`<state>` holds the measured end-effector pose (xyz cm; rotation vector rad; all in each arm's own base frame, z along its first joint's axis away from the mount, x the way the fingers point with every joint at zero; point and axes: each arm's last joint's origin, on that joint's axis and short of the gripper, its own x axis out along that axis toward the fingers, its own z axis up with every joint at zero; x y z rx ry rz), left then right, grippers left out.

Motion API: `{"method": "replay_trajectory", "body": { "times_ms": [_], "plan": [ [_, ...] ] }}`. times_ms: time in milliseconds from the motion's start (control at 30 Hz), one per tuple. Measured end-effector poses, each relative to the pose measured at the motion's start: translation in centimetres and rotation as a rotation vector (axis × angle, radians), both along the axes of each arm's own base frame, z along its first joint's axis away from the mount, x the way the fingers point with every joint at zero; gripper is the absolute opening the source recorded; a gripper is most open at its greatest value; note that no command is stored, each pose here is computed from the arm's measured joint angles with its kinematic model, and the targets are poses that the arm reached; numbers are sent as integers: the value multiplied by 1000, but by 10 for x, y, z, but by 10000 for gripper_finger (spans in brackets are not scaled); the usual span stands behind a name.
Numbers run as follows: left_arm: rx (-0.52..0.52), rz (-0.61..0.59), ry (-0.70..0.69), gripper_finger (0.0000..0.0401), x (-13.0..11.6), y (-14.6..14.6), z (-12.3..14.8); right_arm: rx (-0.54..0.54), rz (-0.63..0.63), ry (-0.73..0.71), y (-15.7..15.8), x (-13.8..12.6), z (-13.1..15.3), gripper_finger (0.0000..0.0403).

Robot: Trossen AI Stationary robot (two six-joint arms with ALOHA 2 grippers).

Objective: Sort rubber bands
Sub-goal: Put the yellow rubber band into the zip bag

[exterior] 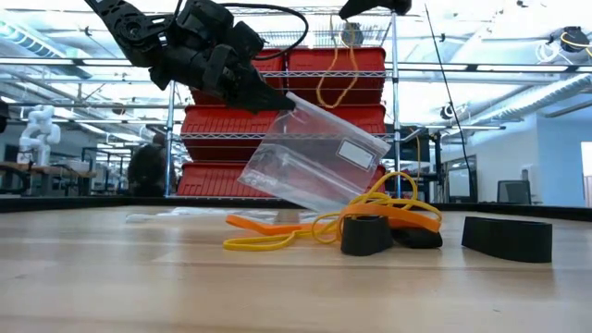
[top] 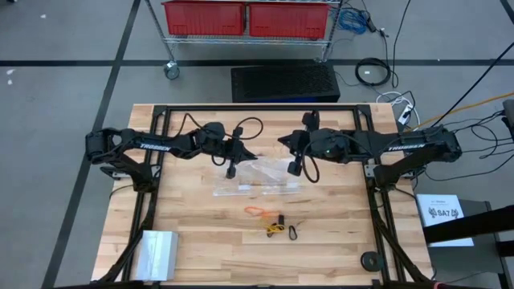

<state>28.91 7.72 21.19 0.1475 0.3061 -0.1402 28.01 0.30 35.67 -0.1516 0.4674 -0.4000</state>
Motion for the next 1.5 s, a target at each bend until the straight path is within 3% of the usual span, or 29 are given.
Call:
{"method": "replay_trajectory", "body": {
  "times_ms": [1100,1500],
  "plan": [
    [-1,-14,-39,0,2,-2,4,36,-64,32,-5,-2,-5,0],
    [-5,8,-49,0,2,-1,5,134,-11,126,0,25,-36,0]
  ]
}}
